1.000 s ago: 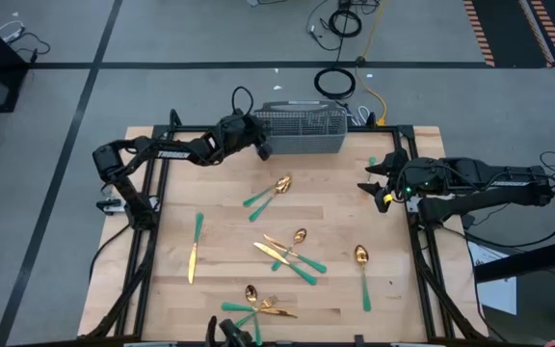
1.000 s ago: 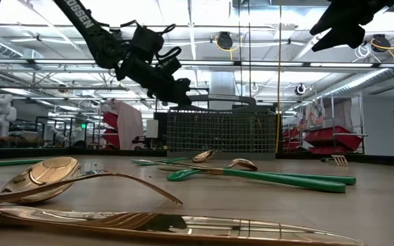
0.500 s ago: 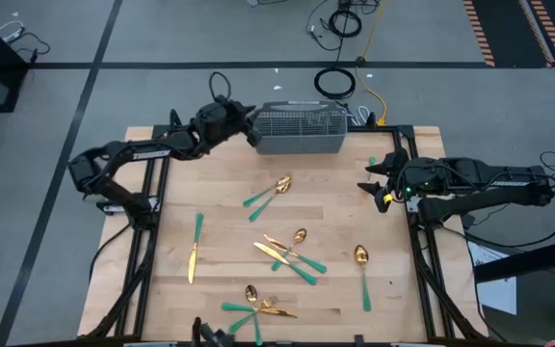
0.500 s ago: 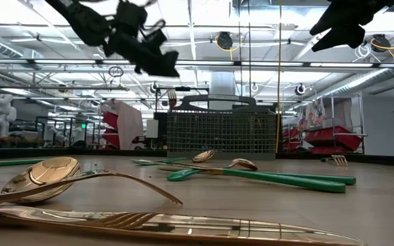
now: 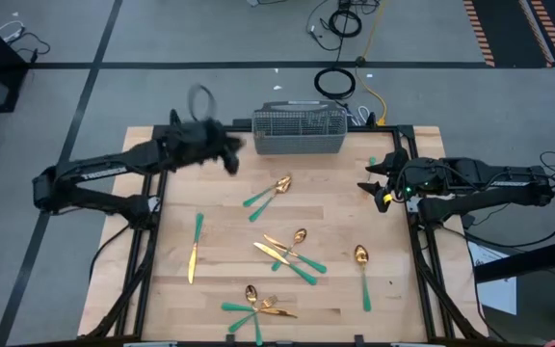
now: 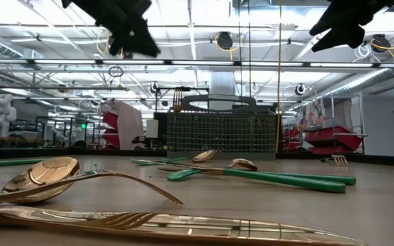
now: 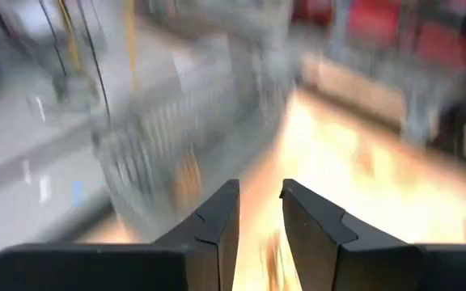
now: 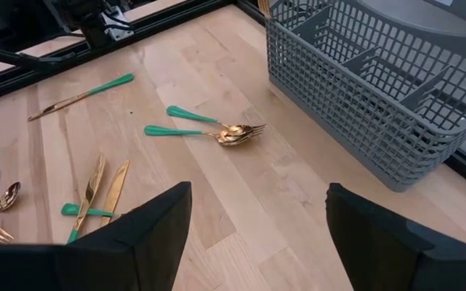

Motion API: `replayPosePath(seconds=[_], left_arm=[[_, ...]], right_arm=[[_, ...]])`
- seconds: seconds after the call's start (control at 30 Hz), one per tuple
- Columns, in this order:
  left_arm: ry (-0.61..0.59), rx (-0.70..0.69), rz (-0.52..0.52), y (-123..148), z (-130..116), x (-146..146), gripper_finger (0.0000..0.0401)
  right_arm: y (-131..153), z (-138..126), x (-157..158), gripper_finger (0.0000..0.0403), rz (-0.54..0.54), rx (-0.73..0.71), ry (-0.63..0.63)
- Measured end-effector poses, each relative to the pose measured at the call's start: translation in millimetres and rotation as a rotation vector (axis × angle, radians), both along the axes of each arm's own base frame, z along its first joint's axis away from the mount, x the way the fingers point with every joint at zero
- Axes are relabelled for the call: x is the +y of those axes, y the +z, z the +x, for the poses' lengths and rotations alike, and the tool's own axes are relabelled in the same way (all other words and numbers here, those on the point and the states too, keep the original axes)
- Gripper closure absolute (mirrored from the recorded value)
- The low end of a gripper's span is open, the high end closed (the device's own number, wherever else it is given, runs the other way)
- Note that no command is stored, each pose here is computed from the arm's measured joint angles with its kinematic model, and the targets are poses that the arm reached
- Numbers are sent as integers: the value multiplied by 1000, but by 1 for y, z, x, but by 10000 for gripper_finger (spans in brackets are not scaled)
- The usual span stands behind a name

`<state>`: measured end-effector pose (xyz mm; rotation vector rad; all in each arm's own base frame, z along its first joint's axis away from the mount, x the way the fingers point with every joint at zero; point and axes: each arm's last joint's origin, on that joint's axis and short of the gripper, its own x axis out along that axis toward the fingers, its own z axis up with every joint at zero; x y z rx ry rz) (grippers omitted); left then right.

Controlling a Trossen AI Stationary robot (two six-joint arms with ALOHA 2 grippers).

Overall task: Sort silverware
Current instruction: Put the green spoon into the gray silverware basket

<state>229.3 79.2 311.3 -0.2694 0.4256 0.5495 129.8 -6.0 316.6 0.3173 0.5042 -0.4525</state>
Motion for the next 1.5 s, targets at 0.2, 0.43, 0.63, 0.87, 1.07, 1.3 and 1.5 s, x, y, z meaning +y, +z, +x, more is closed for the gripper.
replayPosePath(seconds=[0.2, 0.43, 0.63, 0.87, 1.07, 1.3, 1.5], left_arm=[[-74, 152, -162, -40, 32, -25, 301], [-28, 261, -353, -88, 72, -39, 301], [-42, 341, -354, -99, 101, -42, 301], [-42, 407, -348, -112, 125, -34, 301], [-70, 504, -333, -133, 137, -28, 301], [-71, 592, -290, -152, 143, -20, 301], [-86, 639, -304, -167, 145, -18, 301]], right_arm=[[-1, 2, 0, 131, 4, 6, -5], [-3, 6, 0, 131, -7, 26, -17], [-5, 9, -1, 131, -15, 40, -26], [-5, 10, 0, 131, -21, 48, -21], [-5, 10, 0, 131, -24, 50, -19], [-5, 10, 0, 131, -23, 50, -18], [-5, 10, 0, 131, -21, 49, -17]])
